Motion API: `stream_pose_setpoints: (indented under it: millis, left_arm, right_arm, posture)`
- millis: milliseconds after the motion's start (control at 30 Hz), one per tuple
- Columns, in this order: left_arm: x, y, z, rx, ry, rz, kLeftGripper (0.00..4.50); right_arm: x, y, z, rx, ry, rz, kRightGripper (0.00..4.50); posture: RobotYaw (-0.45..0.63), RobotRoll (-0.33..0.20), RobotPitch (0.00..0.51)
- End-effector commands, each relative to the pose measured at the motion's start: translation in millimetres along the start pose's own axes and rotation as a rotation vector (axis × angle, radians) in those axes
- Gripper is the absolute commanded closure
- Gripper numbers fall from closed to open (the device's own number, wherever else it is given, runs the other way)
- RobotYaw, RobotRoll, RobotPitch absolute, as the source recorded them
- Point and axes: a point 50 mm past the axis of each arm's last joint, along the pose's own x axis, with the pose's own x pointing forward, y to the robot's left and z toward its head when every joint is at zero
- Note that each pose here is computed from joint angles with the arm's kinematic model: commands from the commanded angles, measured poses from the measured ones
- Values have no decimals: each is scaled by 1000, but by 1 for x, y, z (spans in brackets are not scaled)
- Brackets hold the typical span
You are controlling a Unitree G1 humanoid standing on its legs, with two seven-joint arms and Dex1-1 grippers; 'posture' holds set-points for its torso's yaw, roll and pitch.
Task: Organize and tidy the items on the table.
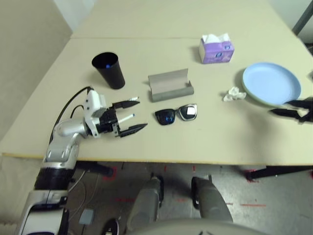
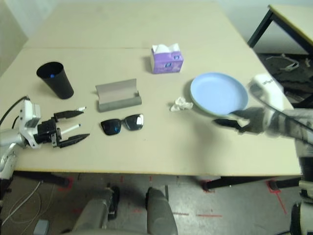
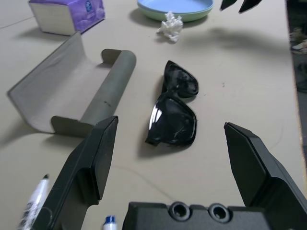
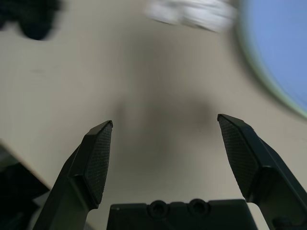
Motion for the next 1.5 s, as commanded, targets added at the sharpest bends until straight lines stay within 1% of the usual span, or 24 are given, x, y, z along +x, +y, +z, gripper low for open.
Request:
stream_pose_setpoints:
  millis: [33,167,267,367,500,667,767,900,967,1233,1267,1300,1400,1467,1500]
  left_arm:
    - [-2,-1,3,-17,-5,-20,0]
    - [-2,-2,5,-17,-1,-21,0]
    - [-3,-4,5,-24,6,-18,0]
    - [-5,-6,4,-30,14,-16,0]
    - [-7,-6,4,-34,18,-9,0]
    - [-8,-6,4,-38,24,-7,0]
    - [-7,-6,4,-32,24,-6,0]
    - [-6,-6,5,-26,25,-4,0]
    - [-6,-6,5,-24,26,-2,0]
    - [-8,-8,6,-15,30,7,0]
    - [-8,-8,6,-13,30,9,0]
    - [-8,-8,6,-11,29,10,0]
    - [-7,-9,7,-9,25,9,0]
    - [-6,-10,7,-10,24,6,0]
    - [-5,-10,7,-11,23,5,0]
  right_arm:
    - [25,14,4,-47,-57,29,28]
    - [55,20,6,-140,-105,-26,28]
    - [70,23,9,-204,-140,-49,28]
    - [80,23,16,-277,-172,-92,28]
    - [83,21,31,-337,-235,-142,28]
    - [77,13,47,-370,-332,-195,28]
    - [79,6,42,-390,-289,-240,28]
    - [82,0,34,-369,-233,-264,28]
    - [83,-3,26,-377,-171,-276,28]
    - [88,-2,13,-309,-69,-243,28]
    - [89,-2,13,-300,-65,-236,407]
    - [89,-1,12,-288,-60,-228,572]
    - [90,1,10,-271,-50,-212,1606]
    - [91,1,10,-267,-48,-212,2404]
    - [91,1,11,-266,-50,-212,2735]
  posture:
    - [-144,0,200]
    - [-131,0,204]
    - [-126,0,207]
    - [-120,0,210]
    - [-115,0,211]
    - [-115,0,206]
    - [-115,0,205]
    - [-108,0,205]
    - [-106,0,207]
    - [-101,0,212]
    - [-100,0,212]
    - [-100,0,212]
    - [-99,0,212]
    - [-99,0,213]
    - [-100,0,215]
